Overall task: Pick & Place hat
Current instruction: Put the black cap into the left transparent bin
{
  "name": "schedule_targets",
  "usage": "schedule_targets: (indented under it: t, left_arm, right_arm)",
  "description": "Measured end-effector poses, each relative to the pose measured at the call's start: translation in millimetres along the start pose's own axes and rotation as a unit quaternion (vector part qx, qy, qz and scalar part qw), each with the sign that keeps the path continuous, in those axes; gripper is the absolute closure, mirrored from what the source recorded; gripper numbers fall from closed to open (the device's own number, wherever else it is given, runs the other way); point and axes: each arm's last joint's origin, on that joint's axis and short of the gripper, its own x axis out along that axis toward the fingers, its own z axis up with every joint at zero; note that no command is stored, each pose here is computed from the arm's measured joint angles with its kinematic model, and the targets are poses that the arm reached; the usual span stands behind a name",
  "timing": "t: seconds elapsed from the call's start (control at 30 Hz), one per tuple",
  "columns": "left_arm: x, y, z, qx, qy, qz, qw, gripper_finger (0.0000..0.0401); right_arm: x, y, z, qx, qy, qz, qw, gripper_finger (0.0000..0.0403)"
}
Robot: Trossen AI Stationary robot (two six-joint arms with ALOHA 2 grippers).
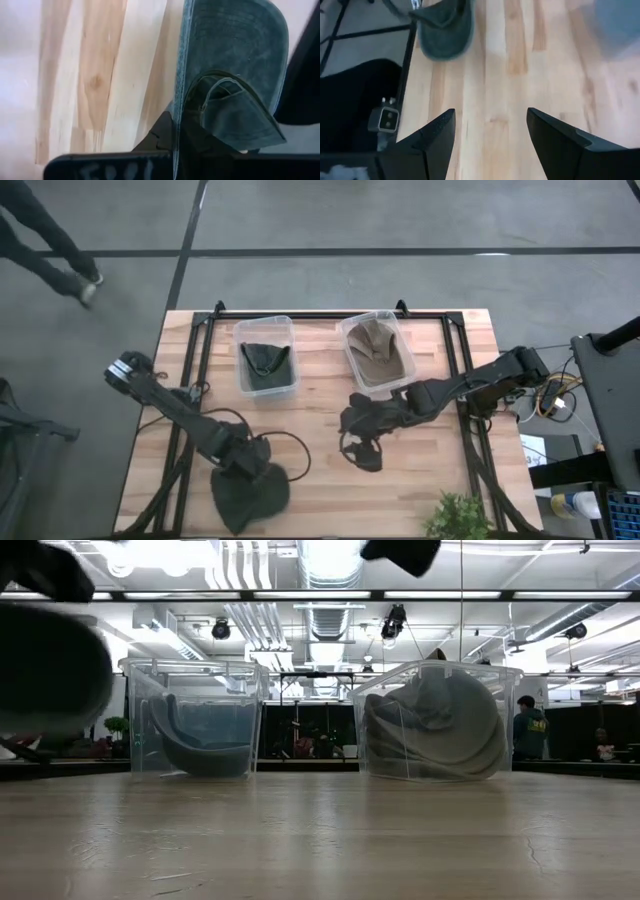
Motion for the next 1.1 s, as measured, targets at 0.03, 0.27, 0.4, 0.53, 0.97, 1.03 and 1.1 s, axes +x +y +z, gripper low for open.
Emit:
schedule_targets:
  t: [0.03, 0.27, 0.4, 0.53, 0.97, 1.03, 1.1]
  left_arm:
    - [-5.4, 0.0, 0.2, -0.001, -0.011, -0.003, 1.0, 0.0395]
    - [-39.3, 3.2, 5.4, -0.009, -0.08, -0.021, 0.997, 0.0395]
    - [-52.5, 4.5, 11.0, -0.001, -0.126, -0.012, 0.992, 0.0395]
    - [-59.5, 5.3, 16.4, 0.001, -0.143, -0.012, 0.99, 0.0396]
    - [-61.1, 9.3, 29.7, 0.004, -0.162, -0.018, 0.987, 0.0396]
    - [-61.6, 9.1, 29.8, 0.004, -0.163, -0.019, 0.986, 0.0396]
    - [-61.8, 8.9, 29.8, 0.007, -0.163, -0.02, 0.986, 0.0396]
  right_arm:
    - [2.0, -0.9, -2.8, 0.003, 0.006, 0.0, 1.0, 0.0165]
    - [21.2, -3.1, -7.6, 0.004, -0.075, 0.03, 0.997, 0.0165]
    - [25.5, -2.4, -4.5, 0.001, -0.136, 0.053, 0.989, 0.0165]
    - [32.0, -4.8, -4.4, 0.019, -0.178, 0.062, 0.982, 0.0165]
    - [64.1, -15.7, 16.0, 0.02, -0.187, 0.012, 0.982, 0.0165]
    - [68.2, -14.8, 19.7, 0.012, -0.187, 0.01, 0.982, 0.0165]
    - [73.3, -14.2, 23.3, -0.003, -0.186, 0.006, 0.983, 0.0165]
